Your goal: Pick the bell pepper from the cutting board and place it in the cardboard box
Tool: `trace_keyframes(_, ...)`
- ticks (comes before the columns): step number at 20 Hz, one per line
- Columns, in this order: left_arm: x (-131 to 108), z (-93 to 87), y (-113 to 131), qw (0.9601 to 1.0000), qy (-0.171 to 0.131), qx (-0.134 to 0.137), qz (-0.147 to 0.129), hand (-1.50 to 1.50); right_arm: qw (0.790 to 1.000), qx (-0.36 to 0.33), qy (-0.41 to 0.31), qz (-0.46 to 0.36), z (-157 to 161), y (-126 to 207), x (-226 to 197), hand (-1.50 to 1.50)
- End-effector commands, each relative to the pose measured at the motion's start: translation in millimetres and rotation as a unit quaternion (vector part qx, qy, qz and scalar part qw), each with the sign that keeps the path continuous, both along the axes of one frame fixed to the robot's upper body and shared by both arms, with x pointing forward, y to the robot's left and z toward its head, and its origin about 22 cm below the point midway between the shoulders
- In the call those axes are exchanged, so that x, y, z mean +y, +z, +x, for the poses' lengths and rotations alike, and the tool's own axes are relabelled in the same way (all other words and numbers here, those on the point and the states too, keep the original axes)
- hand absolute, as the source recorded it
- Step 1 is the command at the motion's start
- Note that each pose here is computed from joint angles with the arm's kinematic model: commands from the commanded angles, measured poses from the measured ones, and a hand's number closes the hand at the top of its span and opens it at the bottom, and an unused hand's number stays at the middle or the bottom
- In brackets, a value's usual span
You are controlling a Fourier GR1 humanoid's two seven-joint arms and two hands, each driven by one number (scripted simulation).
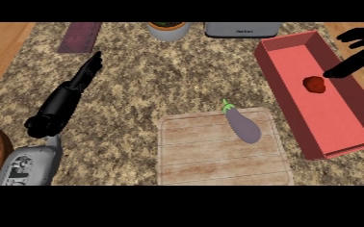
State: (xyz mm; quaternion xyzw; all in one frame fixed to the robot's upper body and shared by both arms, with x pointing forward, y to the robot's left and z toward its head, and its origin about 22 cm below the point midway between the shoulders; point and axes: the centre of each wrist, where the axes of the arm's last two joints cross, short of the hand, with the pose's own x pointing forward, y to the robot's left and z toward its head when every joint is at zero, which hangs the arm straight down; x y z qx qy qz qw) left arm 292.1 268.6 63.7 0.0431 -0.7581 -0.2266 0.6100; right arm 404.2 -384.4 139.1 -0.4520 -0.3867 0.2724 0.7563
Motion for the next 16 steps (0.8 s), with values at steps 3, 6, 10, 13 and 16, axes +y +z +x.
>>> trace_keyframes(3,1,-0.5,-6,1.0000,-0.001,0.003,0.002,0.00,0.968,-0.233,0.010,0.090,-4,41,-8,-1.50)
trace_keyframes(6,8,-4.7,-2,0.9999,0.012,-0.004,0.006,0.00,0.909,-0.349,-0.071,0.216,-6,30,-5,-1.50)
trace_keyframes(10,0,1.4,3,0.9999,0.011,-0.003,0.004,0.00,0.851,-0.418,-0.136,0.286,-20,19,-25,-1.50)
trace_keyframes(13,3,-9.9,3,0.9999,0.005,-0.008,0.005,0.00,0.831,-0.448,-0.164,0.285,-56,6,-75,-1.50)
trace_keyframes(16,-2,11.9,7,1.0000,0.002,0.001,0.001,0.00,0.816,-0.475,-0.182,0.274,-67,-8,-92,-1.50)
